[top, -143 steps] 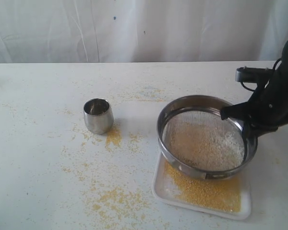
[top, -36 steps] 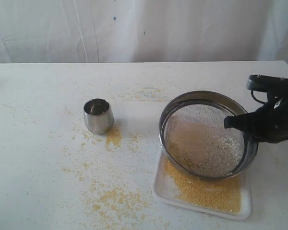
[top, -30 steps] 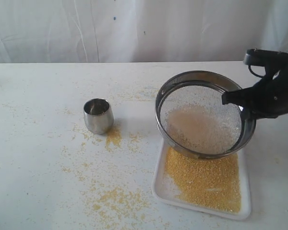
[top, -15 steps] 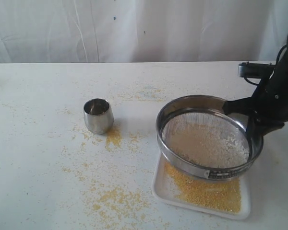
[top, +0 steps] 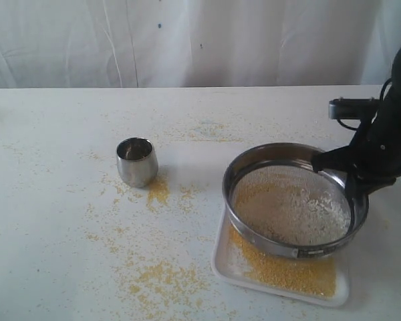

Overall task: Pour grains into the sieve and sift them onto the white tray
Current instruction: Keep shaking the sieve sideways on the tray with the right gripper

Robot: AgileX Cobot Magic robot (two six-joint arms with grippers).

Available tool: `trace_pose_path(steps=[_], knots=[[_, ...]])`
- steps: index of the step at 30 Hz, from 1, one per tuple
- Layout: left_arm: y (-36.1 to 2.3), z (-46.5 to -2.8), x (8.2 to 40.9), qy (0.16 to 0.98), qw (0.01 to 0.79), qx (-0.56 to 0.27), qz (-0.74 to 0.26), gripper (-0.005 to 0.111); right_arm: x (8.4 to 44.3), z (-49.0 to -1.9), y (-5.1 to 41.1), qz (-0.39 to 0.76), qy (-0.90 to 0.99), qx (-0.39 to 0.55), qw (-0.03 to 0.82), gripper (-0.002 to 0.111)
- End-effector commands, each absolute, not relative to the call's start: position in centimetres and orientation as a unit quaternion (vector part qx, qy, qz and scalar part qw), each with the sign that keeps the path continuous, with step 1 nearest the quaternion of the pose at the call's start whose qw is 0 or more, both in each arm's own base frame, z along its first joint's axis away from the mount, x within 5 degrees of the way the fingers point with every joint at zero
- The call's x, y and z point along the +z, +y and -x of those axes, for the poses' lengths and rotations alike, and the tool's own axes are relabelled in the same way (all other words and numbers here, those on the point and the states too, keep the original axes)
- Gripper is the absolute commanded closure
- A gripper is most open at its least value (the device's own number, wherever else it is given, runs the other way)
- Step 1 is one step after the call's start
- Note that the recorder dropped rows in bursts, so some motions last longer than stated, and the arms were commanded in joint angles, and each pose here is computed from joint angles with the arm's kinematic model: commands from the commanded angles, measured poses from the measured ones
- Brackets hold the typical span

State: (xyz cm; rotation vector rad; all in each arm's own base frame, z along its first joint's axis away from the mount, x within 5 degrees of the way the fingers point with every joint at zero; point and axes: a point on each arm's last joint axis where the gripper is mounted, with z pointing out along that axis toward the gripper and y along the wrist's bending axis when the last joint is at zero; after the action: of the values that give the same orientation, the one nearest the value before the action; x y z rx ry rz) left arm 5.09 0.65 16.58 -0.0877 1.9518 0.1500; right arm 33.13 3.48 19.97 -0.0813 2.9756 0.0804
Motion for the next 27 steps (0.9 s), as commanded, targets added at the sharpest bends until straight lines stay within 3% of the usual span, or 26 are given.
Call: trace_pose_path(steps=[1, 3, 7, 13, 17, 22, 25, 27], knots=[[0.6, -5.1, 16.5, 0.827, 0.557, 0.059, 0.042, 0.107, 20.4, -32.7, 3.2, 0.003, 0.998, 0.021, 0.062, 0.108], [0.6, -5.1, 16.5, 0.827, 0.557, 0.059, 0.042, 0.107, 19.9, -32.2, 3.2, 0.003, 0.999, 0.025, 0.046, 0.108], [0.6, -5.1, 16.5, 0.827, 0.557, 0.059, 0.042, 0.107, 19.5, -34.2, 2.9, 0.032, 0.988, 0.000, 0.150, 0.108], [0.6, -5.1, 16.5, 0.827, 0.557, 0.059, 0.042, 0.107, 19.3, -32.3, 3.5, -0.034, 0.998, 0.037, 0.046, 0.108], [0.6, -5.1, 16.5, 0.827, 0.557, 0.059, 0.042, 0.107, 19.4, -34.5, 3.4, -0.010, 0.987, 0.032, 0.159, 0.108], [0.6, -5.1, 16.5, 0.827, 0.557, 0.059, 0.042, 0.107, 19.5, -32.2, 3.8, -0.057, 0.996, 0.053, 0.035, 0.108], [0.6, -5.1, 16.5, 0.827, 0.557, 0.059, 0.042, 0.107, 19.3, -34.1, 3.5, -0.040, 0.990, 0.039, 0.132, 0.108], [0.6, -5.1, 16.5, 0.827, 0.557, 0.059, 0.042, 0.107, 19.3, -34.0, 3.3, -0.031, 0.991, 0.025, 0.127, 0.108]])
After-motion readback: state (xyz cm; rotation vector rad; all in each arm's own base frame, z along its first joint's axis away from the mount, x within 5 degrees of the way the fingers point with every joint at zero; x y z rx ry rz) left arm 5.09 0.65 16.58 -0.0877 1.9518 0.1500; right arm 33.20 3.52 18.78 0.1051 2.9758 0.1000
